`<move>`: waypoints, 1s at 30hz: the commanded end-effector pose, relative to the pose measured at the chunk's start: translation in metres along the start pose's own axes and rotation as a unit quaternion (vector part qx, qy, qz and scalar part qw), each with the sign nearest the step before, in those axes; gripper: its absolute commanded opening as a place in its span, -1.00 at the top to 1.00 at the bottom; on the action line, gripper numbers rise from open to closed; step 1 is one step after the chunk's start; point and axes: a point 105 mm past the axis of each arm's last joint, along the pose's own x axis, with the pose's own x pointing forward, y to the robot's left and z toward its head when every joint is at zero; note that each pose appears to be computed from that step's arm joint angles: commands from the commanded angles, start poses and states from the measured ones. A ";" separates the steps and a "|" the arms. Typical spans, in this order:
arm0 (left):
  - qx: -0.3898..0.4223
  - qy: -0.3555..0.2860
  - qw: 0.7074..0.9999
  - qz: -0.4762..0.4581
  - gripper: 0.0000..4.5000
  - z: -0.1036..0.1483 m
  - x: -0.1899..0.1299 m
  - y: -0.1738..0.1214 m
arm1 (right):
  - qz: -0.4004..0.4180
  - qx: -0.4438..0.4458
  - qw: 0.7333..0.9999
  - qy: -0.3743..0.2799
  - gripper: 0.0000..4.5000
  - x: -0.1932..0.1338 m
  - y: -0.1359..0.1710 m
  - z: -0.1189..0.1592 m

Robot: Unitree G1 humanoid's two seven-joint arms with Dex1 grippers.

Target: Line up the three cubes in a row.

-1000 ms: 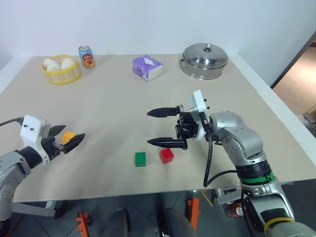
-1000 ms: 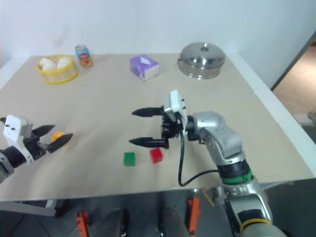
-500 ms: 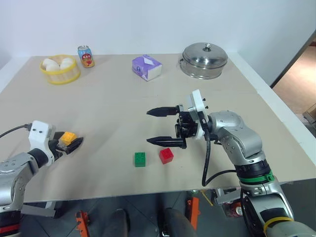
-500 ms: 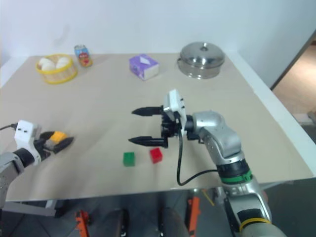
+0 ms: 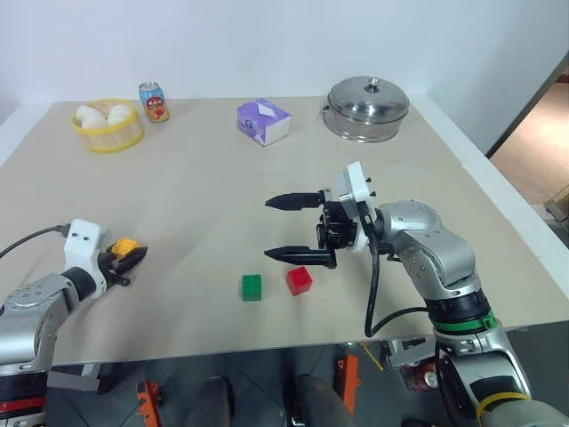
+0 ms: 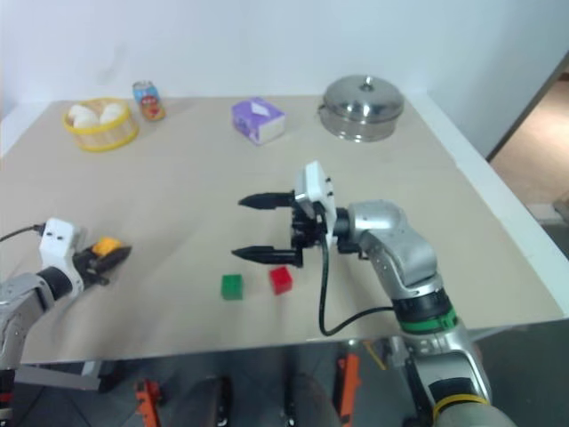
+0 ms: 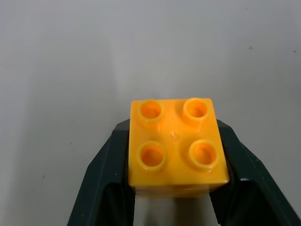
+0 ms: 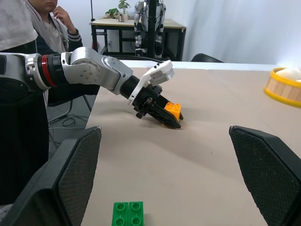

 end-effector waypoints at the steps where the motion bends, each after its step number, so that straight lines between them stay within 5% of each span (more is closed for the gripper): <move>1: 0.090 -0.032 0.974 -0.203 0.38 0.028 -0.005 -0.067 | 0.015 -0.012 1.000 0.009 -1.00 -0.014 0.012 0.010; 5: 0.150 -0.009 0.932 -0.331 0.38 0.027 -0.012 -0.103 | 0.032 0.002 0.999 0.023 -1.00 -0.022 0.021 0.010; 11: 0.196 0.016 0.888 -0.416 0.38 0.025 -0.007 -0.117 | 0.035 0.009 0.998 0.046 -1.00 -0.028 0.029 0.005; 30: 0.217 0.041 0.868 -0.445 0.38 0.013 0.005 -0.110 | 0.001 0.013 0.998 0.055 -1.00 -0.033 0.034 0.004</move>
